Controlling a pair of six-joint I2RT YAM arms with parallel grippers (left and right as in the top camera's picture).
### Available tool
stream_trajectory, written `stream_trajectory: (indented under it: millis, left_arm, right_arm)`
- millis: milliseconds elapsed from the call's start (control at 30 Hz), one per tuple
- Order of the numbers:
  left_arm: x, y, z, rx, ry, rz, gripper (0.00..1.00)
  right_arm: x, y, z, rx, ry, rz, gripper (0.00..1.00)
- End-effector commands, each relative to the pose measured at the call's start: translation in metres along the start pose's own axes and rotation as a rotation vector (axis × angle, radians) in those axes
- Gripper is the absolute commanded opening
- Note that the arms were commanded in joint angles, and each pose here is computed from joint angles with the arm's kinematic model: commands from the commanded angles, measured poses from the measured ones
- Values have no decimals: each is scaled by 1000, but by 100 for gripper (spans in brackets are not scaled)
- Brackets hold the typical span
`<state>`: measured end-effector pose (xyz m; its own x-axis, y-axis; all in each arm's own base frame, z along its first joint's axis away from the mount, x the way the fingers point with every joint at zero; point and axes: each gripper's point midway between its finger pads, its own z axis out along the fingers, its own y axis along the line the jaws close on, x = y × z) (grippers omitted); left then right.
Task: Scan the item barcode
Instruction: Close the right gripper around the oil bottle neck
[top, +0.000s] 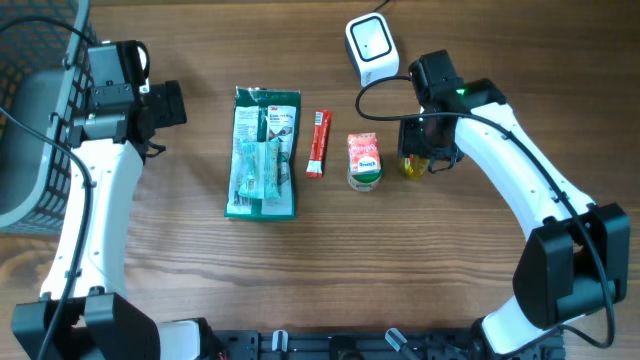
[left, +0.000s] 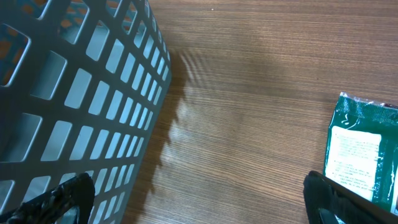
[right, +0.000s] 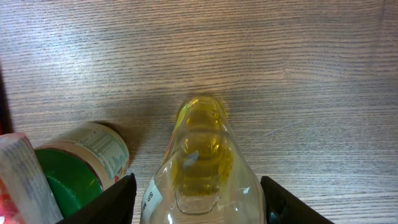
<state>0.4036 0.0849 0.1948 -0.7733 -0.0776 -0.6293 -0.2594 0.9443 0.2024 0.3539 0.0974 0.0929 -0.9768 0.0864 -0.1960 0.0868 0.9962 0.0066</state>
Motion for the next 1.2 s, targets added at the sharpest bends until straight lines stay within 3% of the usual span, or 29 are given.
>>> stream_trajectory:
  millis: [0, 300, 467, 567, 633, 700, 767, 833, 900, 1167]
  left_arm:
    - [-2, 1, -1, -2, -5, 6, 100]
    - [-2, 1, -1, -2, -5, 6, 100]
    - [-2, 1, -1, -2, -5, 6, 100]
    - [-2, 1, -1, -2, -5, 6, 100]
    - [-2, 0, -1, -2, -6, 6, 100]
    - [-2, 1, -1, -2, -5, 6, 100]
    - [-2, 1, -1, -2, -5, 6, 100]
    - [-2, 1, -1, -2, -5, 6, 100]
    - [-2, 1, -1, -2, -5, 6, 100]
    - [-2, 1, -1, -2, -5, 6, 100]
  right_arm:
    - [8, 1, 11, 8, 38, 4, 62]
    - [11, 5, 10, -12, 54, 5, 53]
    - [9, 9, 10, -36, 48, 5, 54]
    - [7, 10, 11, -40, 40, 5, 75]
    - [5, 11, 11, -43, 33, 3, 99]
    - [5, 11, 11, -44, 31, 3, 100]
    - [5, 11, 11, -43, 33, 4, 100]
    - [6, 11, 11, -43, 34, 5, 80]
    - [6, 10, 11, -41, 35, 4, 71]
    - [5, 4, 11, -8, 29, 3, 69]
